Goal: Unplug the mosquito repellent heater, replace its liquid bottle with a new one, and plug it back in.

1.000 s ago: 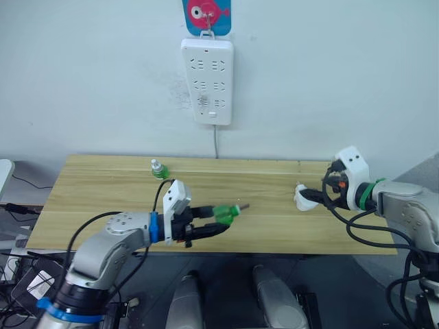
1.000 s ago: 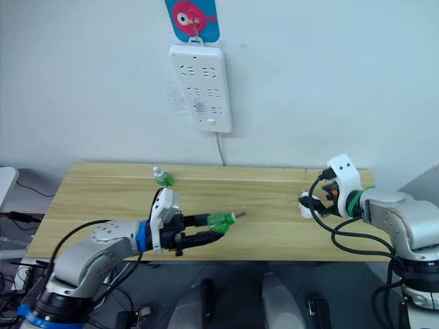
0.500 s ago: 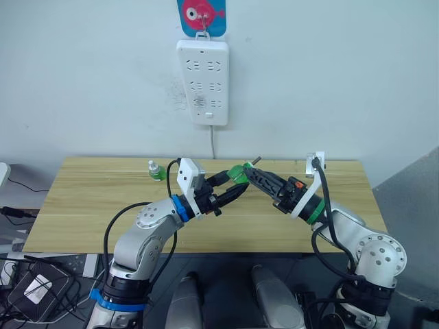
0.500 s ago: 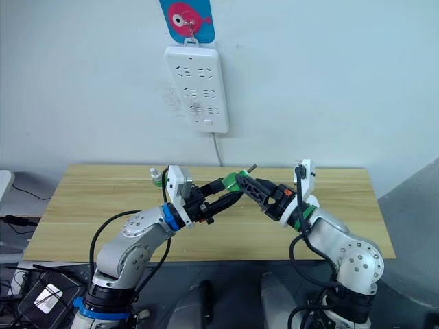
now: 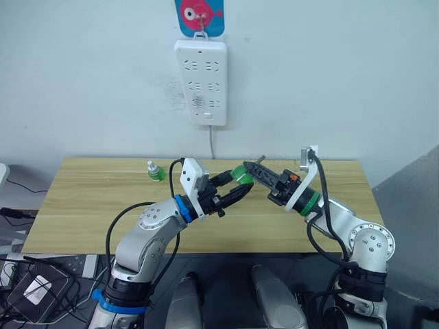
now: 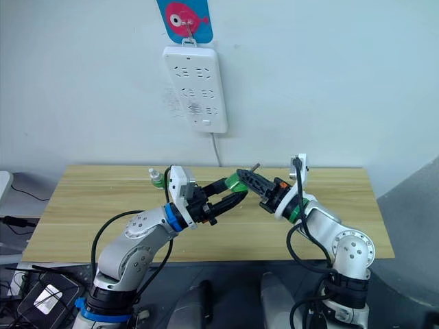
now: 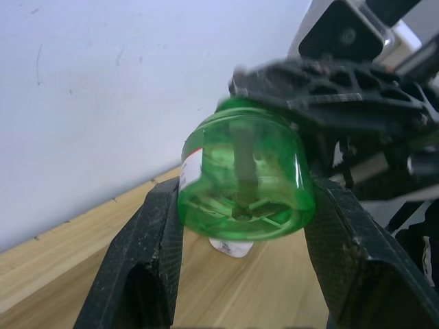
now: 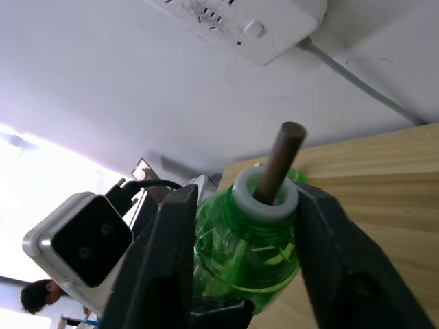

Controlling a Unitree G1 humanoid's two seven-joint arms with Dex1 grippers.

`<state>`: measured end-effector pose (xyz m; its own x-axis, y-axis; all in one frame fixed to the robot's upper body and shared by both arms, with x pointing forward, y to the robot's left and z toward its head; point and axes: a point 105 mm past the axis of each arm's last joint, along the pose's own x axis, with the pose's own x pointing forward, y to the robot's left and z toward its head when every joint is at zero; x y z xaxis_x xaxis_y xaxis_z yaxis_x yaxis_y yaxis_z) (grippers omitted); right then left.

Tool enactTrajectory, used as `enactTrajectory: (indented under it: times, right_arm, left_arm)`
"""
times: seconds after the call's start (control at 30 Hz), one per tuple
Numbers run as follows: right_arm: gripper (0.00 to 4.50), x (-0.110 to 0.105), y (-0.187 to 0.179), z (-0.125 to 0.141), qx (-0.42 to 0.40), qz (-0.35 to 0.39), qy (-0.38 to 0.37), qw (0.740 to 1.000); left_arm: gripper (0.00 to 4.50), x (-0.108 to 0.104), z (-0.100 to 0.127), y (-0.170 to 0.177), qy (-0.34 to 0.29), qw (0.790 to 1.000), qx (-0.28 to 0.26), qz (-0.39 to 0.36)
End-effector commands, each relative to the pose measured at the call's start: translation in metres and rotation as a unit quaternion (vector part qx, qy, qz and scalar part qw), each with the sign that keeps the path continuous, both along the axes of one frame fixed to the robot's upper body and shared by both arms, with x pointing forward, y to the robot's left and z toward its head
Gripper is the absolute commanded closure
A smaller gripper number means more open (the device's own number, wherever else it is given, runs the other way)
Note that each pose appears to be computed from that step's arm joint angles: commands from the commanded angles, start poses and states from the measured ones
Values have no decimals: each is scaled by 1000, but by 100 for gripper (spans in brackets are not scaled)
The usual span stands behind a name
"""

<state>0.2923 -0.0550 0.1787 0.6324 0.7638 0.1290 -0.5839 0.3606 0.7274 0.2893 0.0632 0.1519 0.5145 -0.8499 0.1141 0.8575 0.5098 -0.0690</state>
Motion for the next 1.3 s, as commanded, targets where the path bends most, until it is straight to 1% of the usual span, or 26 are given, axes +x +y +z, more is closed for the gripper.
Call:
enactTrajectory:
  times: [0.03, 0.1, 0.2, 0.27, 0.3, 0.37, 0.43, 0.47, 0.53, 0.6, 0.67, 0.7, 0.77, 0.83, 0.97, 1.03, 1.13, 1.23, 1.3]
  right_arm:
    - [367, -12, 13, 15, 19, 42, -26, 999]
    - [368, -14, 15, 15, 19, 49, -27, 998]
    - [368, -17, 16, 16, 19, 61, -28, 998]
    - [368, -20, 18, 16, 16, 68, -30, 997]
    - [368, -20, 18, 16, 14, 70, -30, 997]
    - [368, -21, 15, 13, -6, 69, -36, 997]
    - [368, -18, 9, 9, -31, 59, -45, 997]
    - [368, -13, 3, 6, -53, 41, -56, 996]
    - [368, 1, -7, -5, -125, 10, -97, 987]
    - [368, 12, -12, -18, -192, -9, -139, 971]
    - [368, 33, -16, -43, -290, -50, -202, 934]
    - [368, 38, -16, -52, -320, -57, -226, 918]
    - [368, 61, -22, -68, -367, -108, -256, 888]
    - [368, 82, -23, -84, -393, -141, -262, 870]
    - [368, 107, -25, -100, -405, -175, -252, 861]
    - [368, 118, -29, -107, -408, -195, -232, 861]
    - [368, 123, -33, -115, -405, -204, -211, 866]
    - [368, 122, -31, -120, -402, -193, -214, 869]
    - [293, 123, -33, -120, -391, -204, -206, 873]
  left_arm:
    - [230, -8, 6, -4, -18, 1000, 1, -11]
    - [230, -8, 4, -4, -20, 1000, 9, -12]
    - [230, -7, 4, -2, -18, 1000, 0, -3]
    - [230, -6, 4, -1, -25, 1000, 3, -1]
    - [156, -6, 3, -1, -27, 1000, 8, -1]
    - [97, -4, -3, 4, -29, 999, 32, 7]
    - [23, -2, -13, 14, -21, 998, 63, 22]
    - [14, -4, -19, 21, -22, 996, 88, 22]
    - [14, -11, -33, 37, -11, 991, 133, 19]
    - [14, -16, -38, 48, -7, 988, 153, 21]
    - [14, -24, -44, 55, -9, 984, 174, 22]
    - [14, -26, -45, 57, -10, 983, 181, 22]
    - [14, -32, -44, 58, -12, 983, 180, 25]
    - [14, -39, -41, 56, -15, 985, 169, 30]
    - [14, -46, -34, 56, -31, 985, 160, 52]
    - [14, -49, -31, 55, -45, 984, 160, 62]
    - [14, -52, -30, 53, -48, 984, 158, 65]
    - [14, -54, -30, 52, -50, 984, 156, 72]
    - [14, -54, -30, 52, -48, 984, 156, 71]
